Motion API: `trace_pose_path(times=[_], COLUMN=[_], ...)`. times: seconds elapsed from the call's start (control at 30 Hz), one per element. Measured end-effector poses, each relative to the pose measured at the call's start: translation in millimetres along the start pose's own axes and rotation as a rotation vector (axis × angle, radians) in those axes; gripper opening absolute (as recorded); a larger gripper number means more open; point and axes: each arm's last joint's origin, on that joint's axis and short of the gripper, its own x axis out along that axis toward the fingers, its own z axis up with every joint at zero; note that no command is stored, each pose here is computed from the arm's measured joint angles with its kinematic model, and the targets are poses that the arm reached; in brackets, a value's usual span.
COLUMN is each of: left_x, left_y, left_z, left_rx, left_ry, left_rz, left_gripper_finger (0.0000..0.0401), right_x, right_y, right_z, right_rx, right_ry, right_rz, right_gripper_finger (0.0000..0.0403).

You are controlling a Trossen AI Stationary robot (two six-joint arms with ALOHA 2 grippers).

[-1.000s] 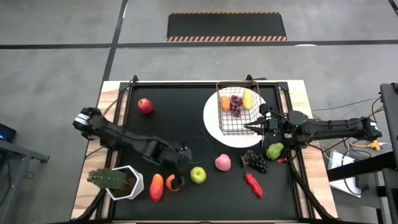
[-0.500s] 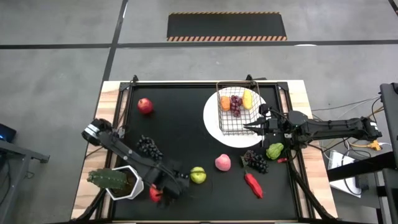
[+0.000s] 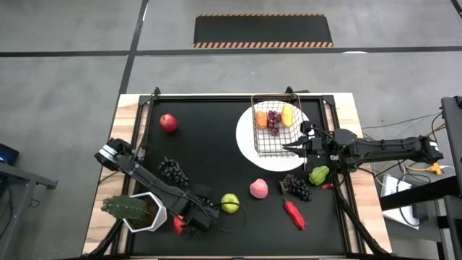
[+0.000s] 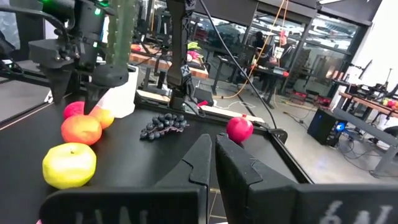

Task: Build produce basket
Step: Put the orange into the wire basket

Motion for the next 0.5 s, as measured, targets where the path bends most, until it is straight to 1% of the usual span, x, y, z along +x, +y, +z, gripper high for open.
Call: trace_pose_path(times=[0.27, 0.5], left_x=[8.2, 11.5], left_y=[1.4, 2.3], left_z=[-5.4, -8.4], left_rx=[0.0, -0.001], left_ry=[-0.001, -0.004], left_rz=[0.005, 0.006], left_gripper_finger=[0.0334, 0.0368], right_x=[0.0, 0.0], right_y=[0.0, 0.0], right_z=[-0.1, -0.1], right_rx=[-0.012, -0.01], right_ry=[0.0, 0.0], right_rz=[0.0, 0.0], right_gripper_finger=[0.0013, 0.0013])
